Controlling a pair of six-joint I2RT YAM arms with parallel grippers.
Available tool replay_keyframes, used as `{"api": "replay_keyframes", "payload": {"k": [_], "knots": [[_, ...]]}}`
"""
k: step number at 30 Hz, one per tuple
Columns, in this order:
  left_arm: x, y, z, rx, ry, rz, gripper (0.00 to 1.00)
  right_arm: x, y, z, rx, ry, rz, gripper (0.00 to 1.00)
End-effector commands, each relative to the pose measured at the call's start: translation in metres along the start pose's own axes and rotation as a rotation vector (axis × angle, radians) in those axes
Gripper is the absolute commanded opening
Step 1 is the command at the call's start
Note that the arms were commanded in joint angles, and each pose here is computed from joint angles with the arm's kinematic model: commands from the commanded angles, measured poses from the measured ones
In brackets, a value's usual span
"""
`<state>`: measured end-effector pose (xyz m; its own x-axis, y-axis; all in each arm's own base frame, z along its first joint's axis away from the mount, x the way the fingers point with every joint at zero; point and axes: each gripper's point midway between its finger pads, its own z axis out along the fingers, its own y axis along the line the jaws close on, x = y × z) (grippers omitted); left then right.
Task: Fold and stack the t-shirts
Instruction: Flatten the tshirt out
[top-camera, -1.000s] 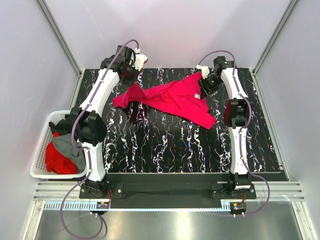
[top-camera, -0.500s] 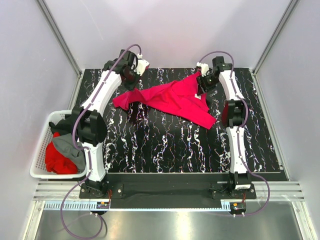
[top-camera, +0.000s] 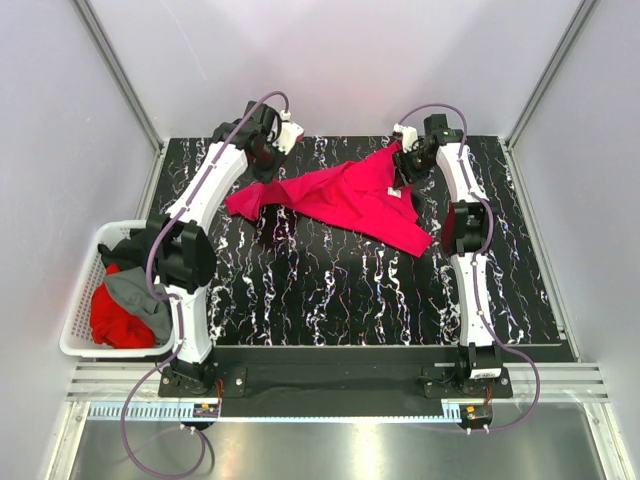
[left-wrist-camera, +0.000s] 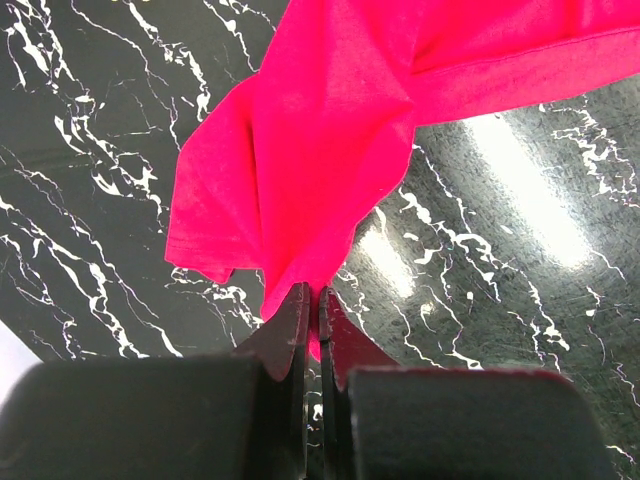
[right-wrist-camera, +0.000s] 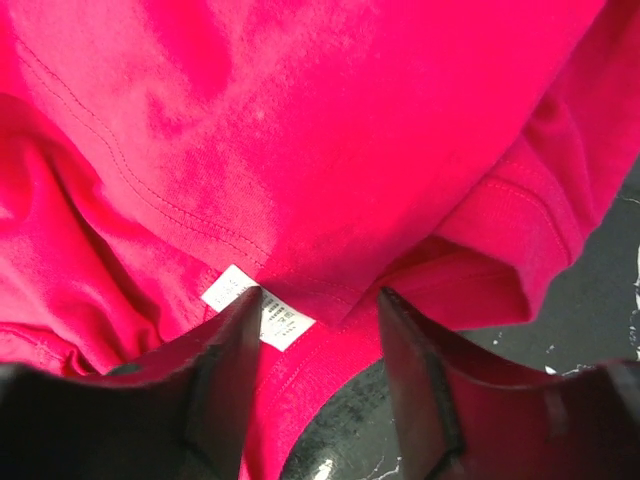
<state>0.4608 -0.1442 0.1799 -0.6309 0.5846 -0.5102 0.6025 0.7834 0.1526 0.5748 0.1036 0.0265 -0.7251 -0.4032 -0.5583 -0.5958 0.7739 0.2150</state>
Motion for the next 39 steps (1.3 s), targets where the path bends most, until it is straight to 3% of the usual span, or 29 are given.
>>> {"api": "replay_keyframes", "payload": {"k": [1,4,7,8,11,17,20,25,29,34,39], "knots": [[-0.009,0.003,-0.017,-0.033,-0.038,0.017,0.0,-0.011,0.003,0.003,-0.016,-0.04,-0.011,0.55],[-0.012,0.002,-0.015,-0.031,-0.04,0.021,0.0,-0.011,0.005,0.007,-0.021,-0.04,-0.015,0.46],[-0.013,0.001,-0.013,-0.028,-0.038,0.024,0.0,-0.015,0.007,0.006,-0.021,-0.047,-0.023,0.31],[-0.014,0.001,-0.012,-0.028,-0.038,0.025,0.0,-0.014,0.007,0.006,-0.022,-0.046,-0.024,0.18],[-0.016,-0.001,-0.01,-0.03,-0.037,0.031,0.0,-0.017,0.005,0.003,-0.011,-0.053,-0.034,0.07],[-0.019,0.001,-0.011,-0.048,-0.041,0.05,0.0,-0.038,0.001,-0.032,0.083,-0.076,-0.079,0.05],[-0.023,0.01,-0.018,-0.087,-0.05,0.063,0.0,-0.073,0.008,-0.089,0.157,-0.162,-0.147,0.06],[-0.044,0.019,-0.04,-0.128,-0.124,0.076,0.0,-0.098,0.014,-0.137,0.216,-0.25,-0.193,0.06],[-0.061,0.029,-0.06,-0.175,-0.184,0.087,0.0,-0.112,0.02,-0.161,0.23,-0.301,-0.192,0.0],[-0.089,0.043,-0.114,-0.266,-0.316,0.105,0.0,-0.133,0.028,-0.211,0.249,-0.409,-0.174,0.0],[-0.111,0.058,-0.194,-0.4,-0.49,0.1,0.0,-0.16,0.031,-0.323,0.434,-0.588,-0.207,0.0]]}}
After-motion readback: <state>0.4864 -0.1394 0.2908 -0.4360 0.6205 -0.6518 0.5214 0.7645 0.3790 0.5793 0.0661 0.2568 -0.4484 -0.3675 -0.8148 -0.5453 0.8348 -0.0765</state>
